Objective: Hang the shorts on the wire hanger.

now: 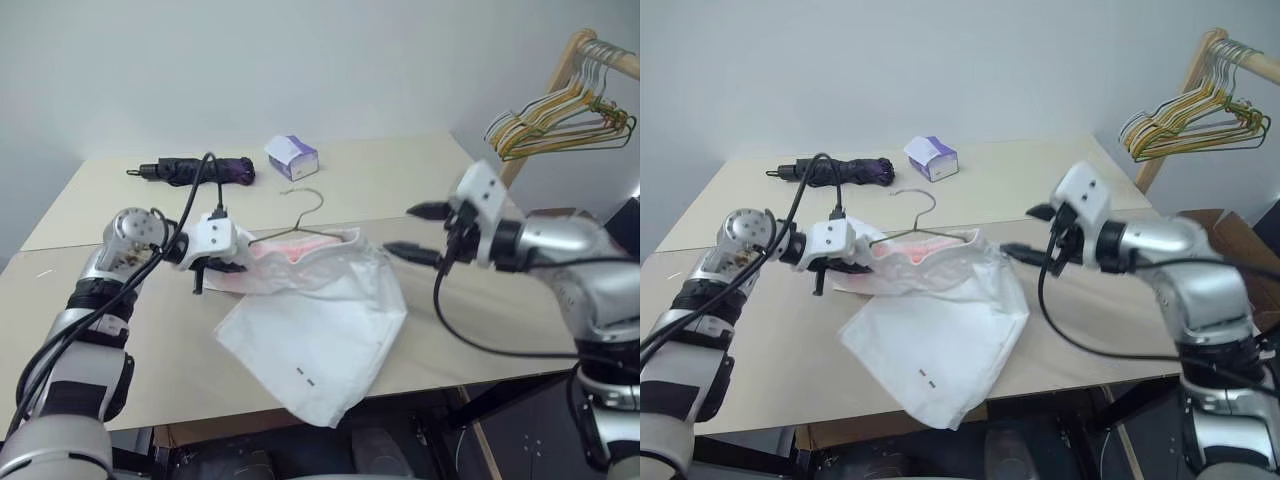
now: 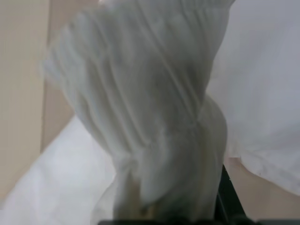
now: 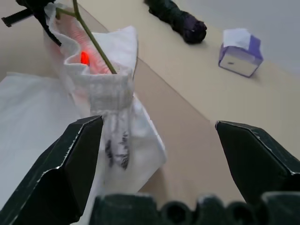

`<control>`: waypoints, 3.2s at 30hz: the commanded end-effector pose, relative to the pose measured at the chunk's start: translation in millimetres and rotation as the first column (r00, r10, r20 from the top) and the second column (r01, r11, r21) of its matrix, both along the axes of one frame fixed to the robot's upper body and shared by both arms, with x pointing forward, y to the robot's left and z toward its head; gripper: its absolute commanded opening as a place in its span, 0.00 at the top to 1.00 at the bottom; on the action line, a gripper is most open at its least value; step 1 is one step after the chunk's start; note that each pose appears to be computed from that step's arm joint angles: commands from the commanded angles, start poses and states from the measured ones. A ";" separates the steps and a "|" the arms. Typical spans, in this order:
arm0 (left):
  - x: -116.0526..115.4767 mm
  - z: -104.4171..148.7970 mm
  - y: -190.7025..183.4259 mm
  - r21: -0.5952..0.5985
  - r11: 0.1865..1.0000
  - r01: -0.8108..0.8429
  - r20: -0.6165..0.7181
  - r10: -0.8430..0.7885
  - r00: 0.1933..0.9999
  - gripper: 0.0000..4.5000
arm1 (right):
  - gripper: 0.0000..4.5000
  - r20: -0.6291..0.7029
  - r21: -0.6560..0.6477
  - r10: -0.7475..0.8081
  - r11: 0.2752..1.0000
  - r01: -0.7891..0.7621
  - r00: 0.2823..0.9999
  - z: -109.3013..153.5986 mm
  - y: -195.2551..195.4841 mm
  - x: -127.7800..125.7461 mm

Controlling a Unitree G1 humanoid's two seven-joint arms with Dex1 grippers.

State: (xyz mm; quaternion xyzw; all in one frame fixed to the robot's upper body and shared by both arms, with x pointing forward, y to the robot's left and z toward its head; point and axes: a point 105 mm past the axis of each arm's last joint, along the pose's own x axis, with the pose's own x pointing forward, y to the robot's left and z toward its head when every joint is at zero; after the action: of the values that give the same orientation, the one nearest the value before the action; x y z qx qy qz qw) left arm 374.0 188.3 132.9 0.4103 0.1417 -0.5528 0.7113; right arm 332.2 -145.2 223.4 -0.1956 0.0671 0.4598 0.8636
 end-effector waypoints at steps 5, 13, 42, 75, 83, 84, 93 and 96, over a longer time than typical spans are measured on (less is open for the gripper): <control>3.2 27.3 -18.2 -0.052 0.995 0.082 0.095 -0.077 0.993 1.00 | 0.01 -0.093 -0.180 0.165 0.967 -0.180 0.982 -0.9 20.5 16.4; 1.3 29.0 -21.1 -0.061 0.994 0.095 0.101 -0.088 0.991 1.00 | 0.01 -0.149 -0.288 0.255 0.913 -0.289 0.955 -21.8 41.9 22.2; 3.6 60.9 -39.7 -0.285 0.948 0.142 0.092 -0.121 0.988 0.67 | 1.00 -0.256 -0.248 0.219 0.926 -0.283 0.941 -41.1 27.2 5.3; -12.0 151.1 -76.5 -0.869 0.490 0.068 0.119 0.073 0.990 0.01 | 1.00 -0.334 0.201 -0.563 0.741 0.641 0.756 -37.5 -89.7 -50.6; -31.0 172.6 -91.2 -0.932 0.361 0.033 0.030 -0.013 0.999 0.01 | 1.00 -0.294 0.237 -0.780 0.501 0.833 0.553 -24.9 -127.2 -52.1; -32.5 175.1 -91.9 -0.937 0.348 0.036 0.031 -0.019 0.999 0.01 | 1.00 -0.290 0.239 -0.793 0.482 0.843 0.535 -23.5 -130.4 -52.3; -40.2 197.8 -94.6 -0.961 0.271 0.064 0.058 -0.030 0.998 0.01 | 1.00 -0.332 0.280 -0.912 0.150 0.948 0.243 -0.9 -187.1 -46.7; -43.4 197.1 -95.5 -0.959 0.274 0.075 0.068 -0.037 0.997 0.01 | 1.00 -0.369 0.305 -0.919 0.021 0.952 0.138 9.9 -208.8 -43.9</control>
State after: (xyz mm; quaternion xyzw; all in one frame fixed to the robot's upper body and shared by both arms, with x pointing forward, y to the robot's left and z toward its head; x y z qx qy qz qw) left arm 339.0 91.0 316.2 -0.0960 -0.2162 -0.5427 0.8059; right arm 292.7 -339.6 215.3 0.1334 0.1255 -0.1779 0.9668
